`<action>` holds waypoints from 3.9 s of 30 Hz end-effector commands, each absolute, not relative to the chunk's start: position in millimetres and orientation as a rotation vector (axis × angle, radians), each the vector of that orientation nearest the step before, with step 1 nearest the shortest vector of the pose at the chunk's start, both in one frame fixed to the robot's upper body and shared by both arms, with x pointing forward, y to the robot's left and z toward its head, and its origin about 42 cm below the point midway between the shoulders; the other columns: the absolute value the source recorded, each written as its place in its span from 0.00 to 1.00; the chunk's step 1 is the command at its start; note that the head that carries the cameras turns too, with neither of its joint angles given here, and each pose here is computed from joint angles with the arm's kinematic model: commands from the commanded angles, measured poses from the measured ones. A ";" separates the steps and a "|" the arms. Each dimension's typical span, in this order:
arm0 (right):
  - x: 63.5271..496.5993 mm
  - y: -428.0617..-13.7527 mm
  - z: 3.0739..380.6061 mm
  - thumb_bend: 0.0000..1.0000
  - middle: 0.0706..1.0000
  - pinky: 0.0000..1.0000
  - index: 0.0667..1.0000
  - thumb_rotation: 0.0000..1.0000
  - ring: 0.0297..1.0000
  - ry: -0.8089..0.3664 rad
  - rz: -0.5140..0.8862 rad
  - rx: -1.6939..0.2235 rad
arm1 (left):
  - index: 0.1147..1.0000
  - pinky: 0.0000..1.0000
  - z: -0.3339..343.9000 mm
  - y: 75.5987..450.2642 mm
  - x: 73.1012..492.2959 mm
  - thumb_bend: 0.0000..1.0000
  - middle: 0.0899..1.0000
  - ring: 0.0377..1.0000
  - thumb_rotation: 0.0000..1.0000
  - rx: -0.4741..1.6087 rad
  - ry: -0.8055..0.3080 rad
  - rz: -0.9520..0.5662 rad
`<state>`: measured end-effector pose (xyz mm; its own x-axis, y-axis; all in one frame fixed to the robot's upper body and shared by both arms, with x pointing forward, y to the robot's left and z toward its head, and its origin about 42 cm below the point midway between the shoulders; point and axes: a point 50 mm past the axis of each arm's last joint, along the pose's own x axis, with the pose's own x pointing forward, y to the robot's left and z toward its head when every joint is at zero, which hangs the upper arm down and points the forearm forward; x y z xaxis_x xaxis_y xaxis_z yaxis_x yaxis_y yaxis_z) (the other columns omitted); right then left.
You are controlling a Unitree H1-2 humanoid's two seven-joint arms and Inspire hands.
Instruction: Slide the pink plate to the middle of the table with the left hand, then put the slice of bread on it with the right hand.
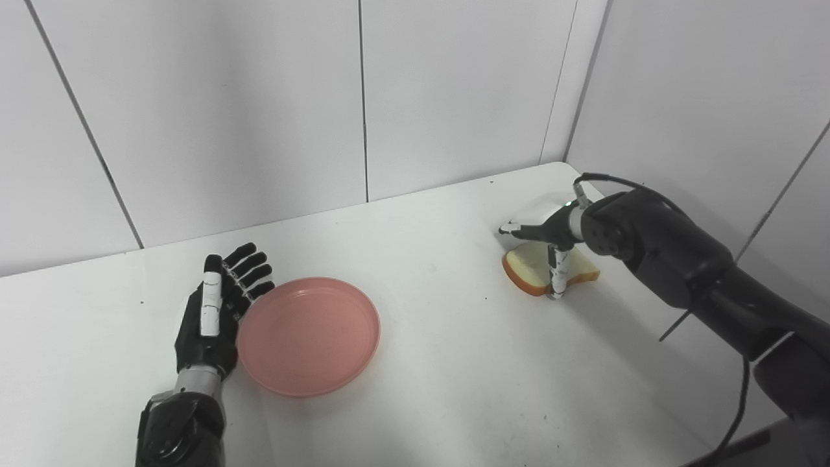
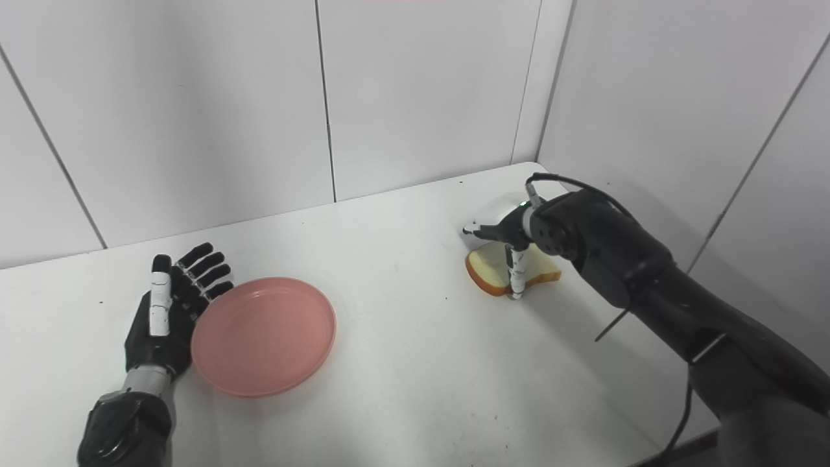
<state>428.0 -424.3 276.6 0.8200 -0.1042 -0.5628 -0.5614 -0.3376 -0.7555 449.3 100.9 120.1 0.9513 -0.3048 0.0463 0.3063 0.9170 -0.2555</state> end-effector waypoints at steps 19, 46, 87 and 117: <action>439.1 -440.3 294.1 1.00 1.00 1.00 0.94 0.17 1.00 0.459 0.457 -1.944 | 0.62 0.65 87.1 107.7 434.8 0.90 0.66 0.69 0.83 -0.261 0.139 -0.318; 411.2 -477.0 235.9 0.51 0.32 0.24 0.44 0.16 0.27 0.150 0.293 -1.838 | 0.62 0.66 89.9 109.0 434.5 0.89 0.66 0.71 0.82 -0.264 0.152 -0.325; 437.3 -358.8 341.1 0.52 0.30 0.19 0.44 0.16 0.24 -0.316 0.362 -1.837 | 0.63 0.66 90.8 89.0 434.0 0.86 0.66 0.69 0.83 -0.265 0.152 -0.341; 448.3 -195.4 325.7 0.52 0.30 0.19 0.44 0.16 0.24 -0.614 0.622 -1.630 | 0.68 0.70 93.3 47.9 436.0 0.91 0.71 0.70 0.83 -0.271 0.168 -0.330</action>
